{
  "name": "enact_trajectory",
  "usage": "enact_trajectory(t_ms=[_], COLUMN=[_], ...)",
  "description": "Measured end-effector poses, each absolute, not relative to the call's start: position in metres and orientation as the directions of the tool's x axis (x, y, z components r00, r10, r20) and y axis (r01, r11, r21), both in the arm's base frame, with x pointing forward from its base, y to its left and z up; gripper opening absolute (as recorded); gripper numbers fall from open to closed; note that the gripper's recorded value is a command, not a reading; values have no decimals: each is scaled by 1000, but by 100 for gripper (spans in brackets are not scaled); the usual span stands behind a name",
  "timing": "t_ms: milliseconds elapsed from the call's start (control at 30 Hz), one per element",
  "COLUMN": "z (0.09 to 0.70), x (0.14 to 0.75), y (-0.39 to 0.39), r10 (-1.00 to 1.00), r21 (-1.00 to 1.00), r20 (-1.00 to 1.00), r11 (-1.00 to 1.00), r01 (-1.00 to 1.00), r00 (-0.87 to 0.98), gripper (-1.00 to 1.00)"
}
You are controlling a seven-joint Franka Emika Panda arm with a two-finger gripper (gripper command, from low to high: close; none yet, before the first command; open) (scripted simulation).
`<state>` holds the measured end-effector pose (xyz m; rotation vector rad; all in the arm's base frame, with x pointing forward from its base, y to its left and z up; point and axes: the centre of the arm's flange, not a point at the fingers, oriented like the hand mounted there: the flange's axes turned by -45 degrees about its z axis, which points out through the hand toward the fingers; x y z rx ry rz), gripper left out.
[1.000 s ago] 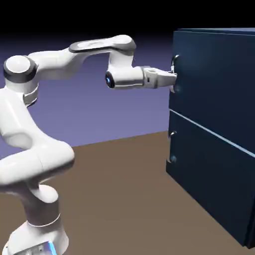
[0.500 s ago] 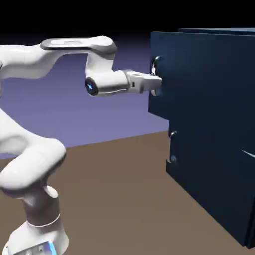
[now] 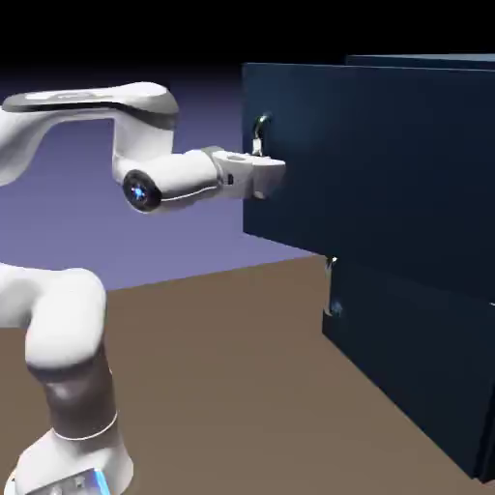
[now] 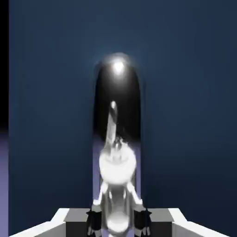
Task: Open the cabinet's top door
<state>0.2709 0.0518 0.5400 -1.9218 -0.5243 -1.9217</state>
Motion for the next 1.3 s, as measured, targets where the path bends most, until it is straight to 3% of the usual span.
enact_trajectory(t_ms=[800,1300], z=[540,540], x=[180,143], y=[-91,-239], r10=[0,0], r21=[0,0], r20=[1000,1000], r11=[-641,-378], r01=[767,926], r00=[0,0], gripper=[-100,-100])
